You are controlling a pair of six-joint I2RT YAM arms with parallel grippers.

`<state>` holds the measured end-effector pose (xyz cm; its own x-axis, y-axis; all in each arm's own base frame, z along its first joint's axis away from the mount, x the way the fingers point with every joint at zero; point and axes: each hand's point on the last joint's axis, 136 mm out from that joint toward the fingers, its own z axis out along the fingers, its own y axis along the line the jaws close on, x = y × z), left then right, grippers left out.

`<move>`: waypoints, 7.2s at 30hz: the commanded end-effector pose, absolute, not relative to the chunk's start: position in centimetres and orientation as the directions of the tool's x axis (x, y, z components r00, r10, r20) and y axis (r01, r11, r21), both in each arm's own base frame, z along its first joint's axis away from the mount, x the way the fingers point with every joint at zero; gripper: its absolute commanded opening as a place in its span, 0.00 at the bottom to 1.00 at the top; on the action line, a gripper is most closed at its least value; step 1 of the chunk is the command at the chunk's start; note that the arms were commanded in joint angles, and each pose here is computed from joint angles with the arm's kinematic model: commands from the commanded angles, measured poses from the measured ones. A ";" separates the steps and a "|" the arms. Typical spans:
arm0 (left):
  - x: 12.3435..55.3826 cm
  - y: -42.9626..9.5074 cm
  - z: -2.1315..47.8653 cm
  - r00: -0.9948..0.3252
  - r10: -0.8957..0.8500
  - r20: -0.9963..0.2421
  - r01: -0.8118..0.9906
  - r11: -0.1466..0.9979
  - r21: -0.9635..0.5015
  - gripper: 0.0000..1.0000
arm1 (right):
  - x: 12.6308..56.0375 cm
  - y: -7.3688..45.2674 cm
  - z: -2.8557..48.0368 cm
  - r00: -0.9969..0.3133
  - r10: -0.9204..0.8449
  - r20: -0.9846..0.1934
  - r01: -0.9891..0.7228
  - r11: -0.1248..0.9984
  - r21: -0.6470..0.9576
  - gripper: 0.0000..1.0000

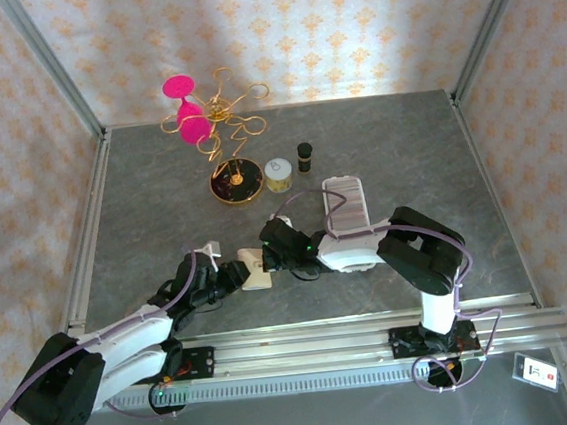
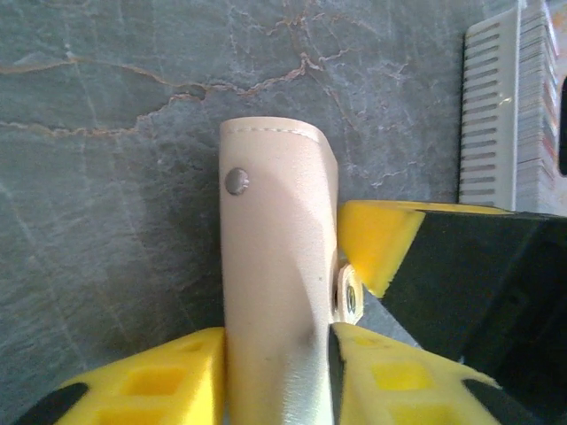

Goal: Put the credit cards into the card holder

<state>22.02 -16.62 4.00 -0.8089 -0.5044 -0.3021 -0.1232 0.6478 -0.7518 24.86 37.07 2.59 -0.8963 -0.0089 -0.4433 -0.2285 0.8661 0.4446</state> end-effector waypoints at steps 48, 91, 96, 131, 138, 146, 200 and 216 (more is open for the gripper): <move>24.5 -21.5 18.2 -0.682 -0.469 -0.562 0.297 0.525 -0.798 0.00 | 24.5 35.4 14.5 -0.803 0.122 -0.583 -0.297 0.766 0.570 0.51; 24.5 -20.4 12.4 -0.727 -0.470 -0.501 0.154 0.599 -0.786 0.00 | 25.4 30.8 8.6 -0.805 0.150 -0.573 -0.113 0.911 0.397 0.00; 24.3 -20.8 11.1 -0.749 -0.465 -0.472 0.136 0.589 -0.796 0.01 | 25.0 30.4 7.6 -0.814 0.152 -0.560 -0.102 0.913 0.396 0.00; 26.1 -18.7 6.8 -0.771 -0.409 -0.488 -0.045 0.799 -0.599 0.81 | 24.3 31.0 9.9 -0.807 0.233 -0.543 -0.118 0.838 0.534 0.00; 26.7 -19.3 7.8 -0.755 -0.430 -0.495 -0.047 0.789 -0.613 0.90 | 24.0 31.2 11.6 -0.799 0.252 -0.546 -0.144 0.802 0.580 0.00; 26.8 -19.8 7.8 -0.760 -0.426 -0.491 -0.051 0.792 -0.608 0.89 | 23.6 31.6 12.1 -0.804 0.258 -0.536 -0.160 0.774 0.613 0.00; 25.3 -16.2 6.4 -0.718 -0.411 -0.561 -0.098 0.858 -0.504 0.40 | 24.3 26.2 8.2 -0.750 0.338 -0.569 0.031 0.877 0.480 0.00; 24.2 -14.1 2.7 -0.744 -0.375 -0.553 -0.159 0.903 -0.399 0.30 | 23.6 24.9 6.8 -0.760 0.338 -0.555 0.068 0.891 0.449 0.00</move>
<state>24.58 -14.97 4.07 -0.7350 -0.3996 -0.5479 -0.1384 0.8794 -0.4556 23.82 26.43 7.97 -0.7684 0.3377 -0.5437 0.0315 0.8684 0.4948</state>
